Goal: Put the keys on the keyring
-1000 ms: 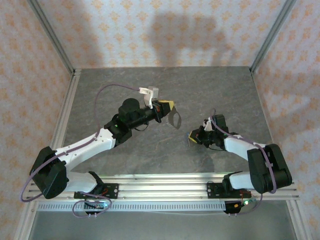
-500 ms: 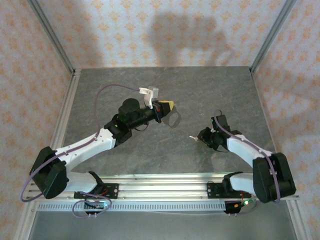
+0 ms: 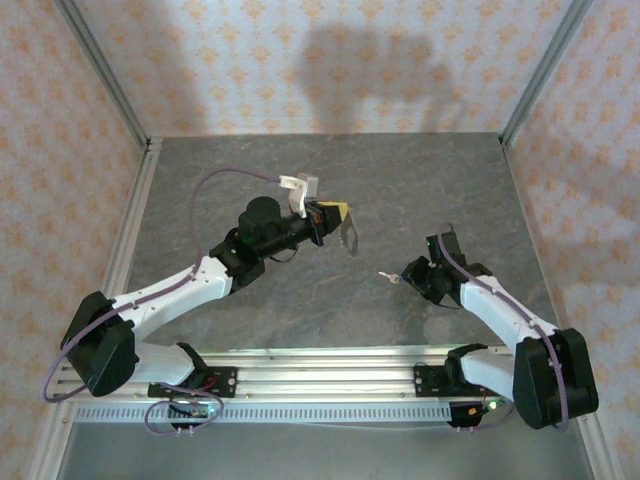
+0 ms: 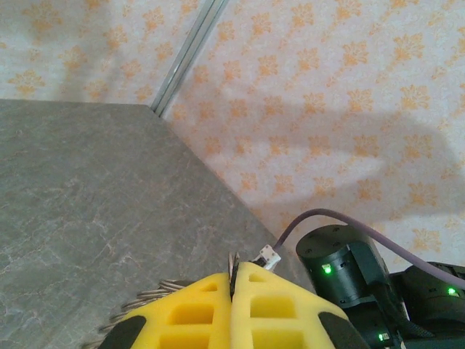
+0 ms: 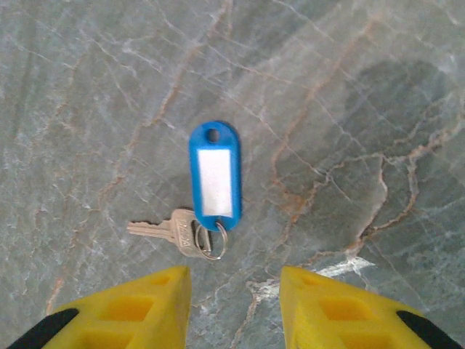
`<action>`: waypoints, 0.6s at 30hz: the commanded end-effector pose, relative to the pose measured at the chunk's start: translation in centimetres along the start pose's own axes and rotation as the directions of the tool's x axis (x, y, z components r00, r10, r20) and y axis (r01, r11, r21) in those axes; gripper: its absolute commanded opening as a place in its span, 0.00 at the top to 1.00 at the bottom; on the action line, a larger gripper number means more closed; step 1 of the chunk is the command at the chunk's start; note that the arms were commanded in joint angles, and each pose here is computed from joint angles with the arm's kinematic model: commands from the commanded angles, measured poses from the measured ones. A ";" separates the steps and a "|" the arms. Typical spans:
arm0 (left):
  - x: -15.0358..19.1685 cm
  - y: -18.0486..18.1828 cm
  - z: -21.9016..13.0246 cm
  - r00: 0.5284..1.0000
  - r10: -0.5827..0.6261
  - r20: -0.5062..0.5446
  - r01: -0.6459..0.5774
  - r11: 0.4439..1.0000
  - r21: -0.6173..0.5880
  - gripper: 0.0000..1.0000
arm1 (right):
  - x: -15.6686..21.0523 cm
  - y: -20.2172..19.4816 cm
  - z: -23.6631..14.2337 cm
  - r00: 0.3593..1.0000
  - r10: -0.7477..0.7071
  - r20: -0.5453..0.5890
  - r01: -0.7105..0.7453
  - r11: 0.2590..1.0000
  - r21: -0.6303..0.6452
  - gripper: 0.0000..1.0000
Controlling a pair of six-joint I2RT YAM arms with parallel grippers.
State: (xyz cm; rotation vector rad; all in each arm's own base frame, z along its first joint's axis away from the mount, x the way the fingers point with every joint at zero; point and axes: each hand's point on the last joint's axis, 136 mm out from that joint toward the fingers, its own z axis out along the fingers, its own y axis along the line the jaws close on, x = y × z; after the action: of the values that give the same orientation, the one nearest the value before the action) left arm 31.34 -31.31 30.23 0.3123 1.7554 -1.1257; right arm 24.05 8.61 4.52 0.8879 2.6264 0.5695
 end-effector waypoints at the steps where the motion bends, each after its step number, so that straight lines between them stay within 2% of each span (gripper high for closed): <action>1: -0.8 -1.1 0.5 0.999 0.036 0.005 -0.036 0.999 0.021 1.00 | 0.4 -0.4 0.6 0.995 0.099 -0.007 -0.099 0.995 0.003 0.63; 6: -0.7 -1.4 0.8 0.999 0.031 -0.018 -0.030 0.999 0.038 1.00 | 0.4 -0.1 1.1 0.987 0.158 -0.015 -0.158 0.987 -0.012 0.63; 18: -0.4 -1.8 1.5 0.999 0.023 -0.031 -0.021 0.997 0.071 1.00 | 0.5 0.5 2.2 0.987 0.160 -0.029 -0.160 0.987 -0.005 0.65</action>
State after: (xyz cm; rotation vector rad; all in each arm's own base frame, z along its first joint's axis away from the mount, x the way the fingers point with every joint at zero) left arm 31.71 -32.42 28.82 0.3433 1.8194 -1.1382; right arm 24.48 9.49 2.83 1.0908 2.5989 0.6240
